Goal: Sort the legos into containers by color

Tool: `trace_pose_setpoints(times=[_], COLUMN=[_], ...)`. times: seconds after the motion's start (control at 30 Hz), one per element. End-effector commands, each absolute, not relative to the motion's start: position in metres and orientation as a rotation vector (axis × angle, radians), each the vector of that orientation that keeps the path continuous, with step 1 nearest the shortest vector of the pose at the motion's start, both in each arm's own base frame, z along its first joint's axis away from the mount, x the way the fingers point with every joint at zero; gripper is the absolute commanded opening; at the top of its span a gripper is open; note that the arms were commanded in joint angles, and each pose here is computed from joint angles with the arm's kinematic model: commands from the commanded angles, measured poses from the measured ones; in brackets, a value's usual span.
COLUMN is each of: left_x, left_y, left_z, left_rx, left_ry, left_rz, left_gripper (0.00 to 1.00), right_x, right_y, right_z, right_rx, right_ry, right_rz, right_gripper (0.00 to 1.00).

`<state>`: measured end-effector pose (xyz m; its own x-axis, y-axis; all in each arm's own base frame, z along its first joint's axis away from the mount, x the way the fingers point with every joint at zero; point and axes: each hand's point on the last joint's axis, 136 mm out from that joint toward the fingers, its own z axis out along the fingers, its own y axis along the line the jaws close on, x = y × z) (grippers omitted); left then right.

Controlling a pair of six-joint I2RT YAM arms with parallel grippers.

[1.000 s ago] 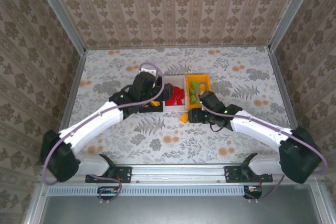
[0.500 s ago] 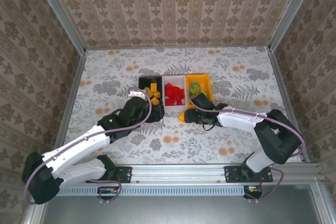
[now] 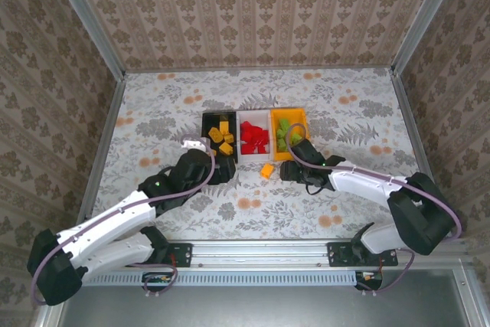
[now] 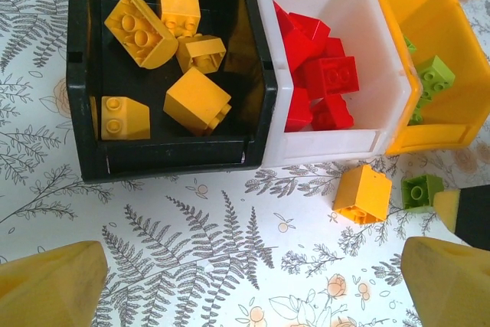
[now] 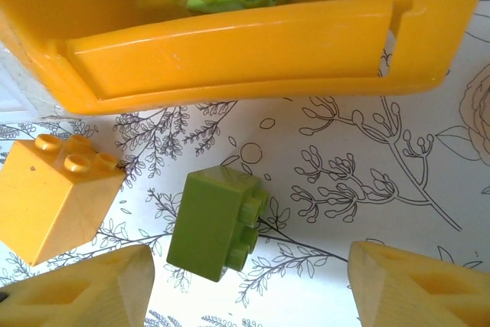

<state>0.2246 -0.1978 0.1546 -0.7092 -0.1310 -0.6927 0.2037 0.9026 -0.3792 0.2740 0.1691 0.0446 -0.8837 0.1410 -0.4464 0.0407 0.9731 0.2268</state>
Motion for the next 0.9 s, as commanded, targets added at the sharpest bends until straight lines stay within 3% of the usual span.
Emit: trace_pose_setpoints(times=[0.0,0.2,0.37,0.5,0.7,0.87], left_x=[0.223,0.223,0.224,0.224,0.222,0.218], left_y=[-0.194,-0.193,-0.192,-0.194,-0.195,-0.197], left_z=[0.155,0.153,0.151,0.15,0.143,0.131], left_rx=[0.017,0.017,0.008,0.014,0.048,0.055], left_ry=[2.282,2.285,2.286,2.284,2.293,2.319], left_rz=[-0.565,-0.554,-0.548,-0.566,-0.57,-0.585], left_gripper=[1.0,1.0,1.0,1.0,1.0,1.0], right_x=[0.284,0.289,0.288,0.284,0.271,0.286], right_y=[0.179,0.178,0.172,0.169,0.163,0.168], right_z=[0.043,0.029,0.033,0.048,0.113,0.165], right_rx=[0.097,0.106,0.07,0.024,-0.043,-0.041], right_ry=[2.649,2.682,2.661,2.638,2.522,2.424], right_rz=[0.3,0.264,0.256,0.266,0.352,0.39], right_gripper=[0.7,0.57,0.35,0.24,0.21,0.23])
